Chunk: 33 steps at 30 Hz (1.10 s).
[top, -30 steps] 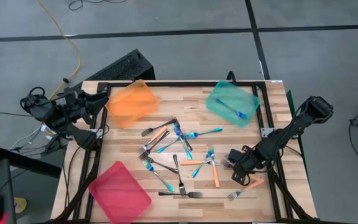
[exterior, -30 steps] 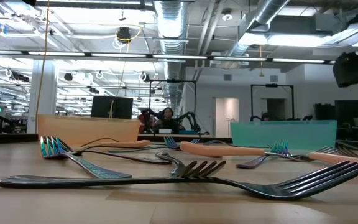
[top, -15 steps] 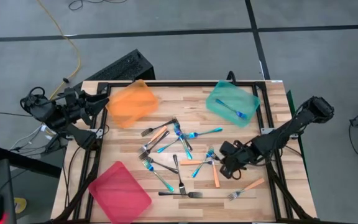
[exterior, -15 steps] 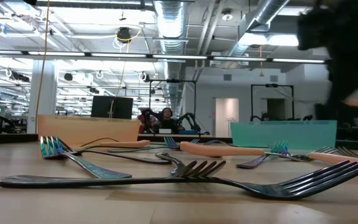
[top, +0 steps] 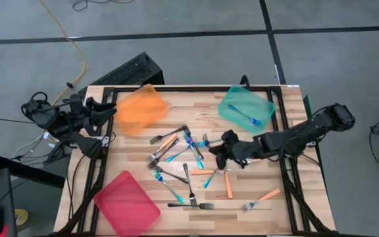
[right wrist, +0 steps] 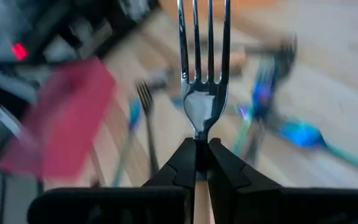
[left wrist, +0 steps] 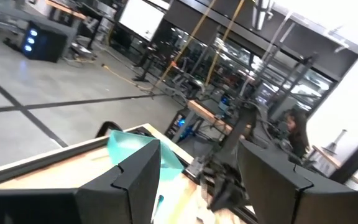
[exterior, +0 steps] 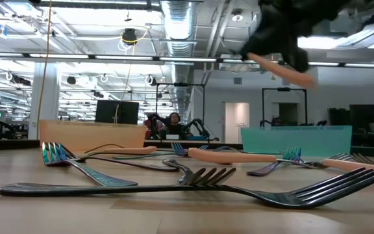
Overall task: Sort silverware by color (type)
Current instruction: Put the orange fork into the pink bin
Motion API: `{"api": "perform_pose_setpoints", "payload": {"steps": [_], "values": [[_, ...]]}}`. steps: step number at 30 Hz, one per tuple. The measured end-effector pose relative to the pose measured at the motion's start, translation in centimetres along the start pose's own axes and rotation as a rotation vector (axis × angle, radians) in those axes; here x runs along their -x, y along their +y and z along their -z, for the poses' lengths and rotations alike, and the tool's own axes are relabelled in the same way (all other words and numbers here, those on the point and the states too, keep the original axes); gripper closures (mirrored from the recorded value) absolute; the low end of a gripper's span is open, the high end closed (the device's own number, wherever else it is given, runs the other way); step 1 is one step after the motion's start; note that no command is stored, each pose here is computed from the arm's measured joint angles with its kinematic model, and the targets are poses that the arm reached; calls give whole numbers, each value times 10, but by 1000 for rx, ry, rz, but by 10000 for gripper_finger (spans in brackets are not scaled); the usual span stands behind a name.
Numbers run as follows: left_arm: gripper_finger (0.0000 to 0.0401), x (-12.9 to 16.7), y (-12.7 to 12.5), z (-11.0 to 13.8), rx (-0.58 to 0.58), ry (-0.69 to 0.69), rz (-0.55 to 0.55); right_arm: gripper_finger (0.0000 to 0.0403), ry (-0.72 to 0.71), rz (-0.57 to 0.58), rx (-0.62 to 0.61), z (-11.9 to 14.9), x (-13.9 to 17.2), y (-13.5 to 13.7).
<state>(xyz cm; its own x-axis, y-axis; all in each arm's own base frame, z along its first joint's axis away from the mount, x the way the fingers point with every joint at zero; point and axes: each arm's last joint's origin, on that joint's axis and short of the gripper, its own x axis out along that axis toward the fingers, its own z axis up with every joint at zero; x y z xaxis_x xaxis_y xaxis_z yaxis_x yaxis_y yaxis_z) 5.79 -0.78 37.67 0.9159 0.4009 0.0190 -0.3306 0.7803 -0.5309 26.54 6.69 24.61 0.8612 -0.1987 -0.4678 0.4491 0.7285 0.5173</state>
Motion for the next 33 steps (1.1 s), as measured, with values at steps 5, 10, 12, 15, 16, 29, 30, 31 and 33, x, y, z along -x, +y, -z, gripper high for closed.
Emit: {"api": "perform_pose_setpoints", "payload": {"steps": [5,10,12,15,16,29,30,31,33], "values": [[205,0,-2,1,4,35,61,360,-207,-125,14,-22,0,13],[205,0,-3,1,16,55,94,359,-352,-232,51,-37,6,25],[205,0,-3,1,16,56,96,359,-388,-258,60,-40,9,28],[205,0,-3,1,16,51,88,359,-413,-284,76,-42,8,35],[205,0,-2,1,16,48,82,359,-424,-293,83,-44,6,41],[205,1,-1,0,-1,26,57,359,-340,-516,262,-50,-87,139],[205,1,-1,0,0,26,58,359,-329,-530,267,-49,-97,145],[205,1,-1,0,3,26,58,359,-321,-554,269,-48,-106,153],[205,1,-2,0,10,25,58,359,-302,-595,279,-41,-123,167]]}}
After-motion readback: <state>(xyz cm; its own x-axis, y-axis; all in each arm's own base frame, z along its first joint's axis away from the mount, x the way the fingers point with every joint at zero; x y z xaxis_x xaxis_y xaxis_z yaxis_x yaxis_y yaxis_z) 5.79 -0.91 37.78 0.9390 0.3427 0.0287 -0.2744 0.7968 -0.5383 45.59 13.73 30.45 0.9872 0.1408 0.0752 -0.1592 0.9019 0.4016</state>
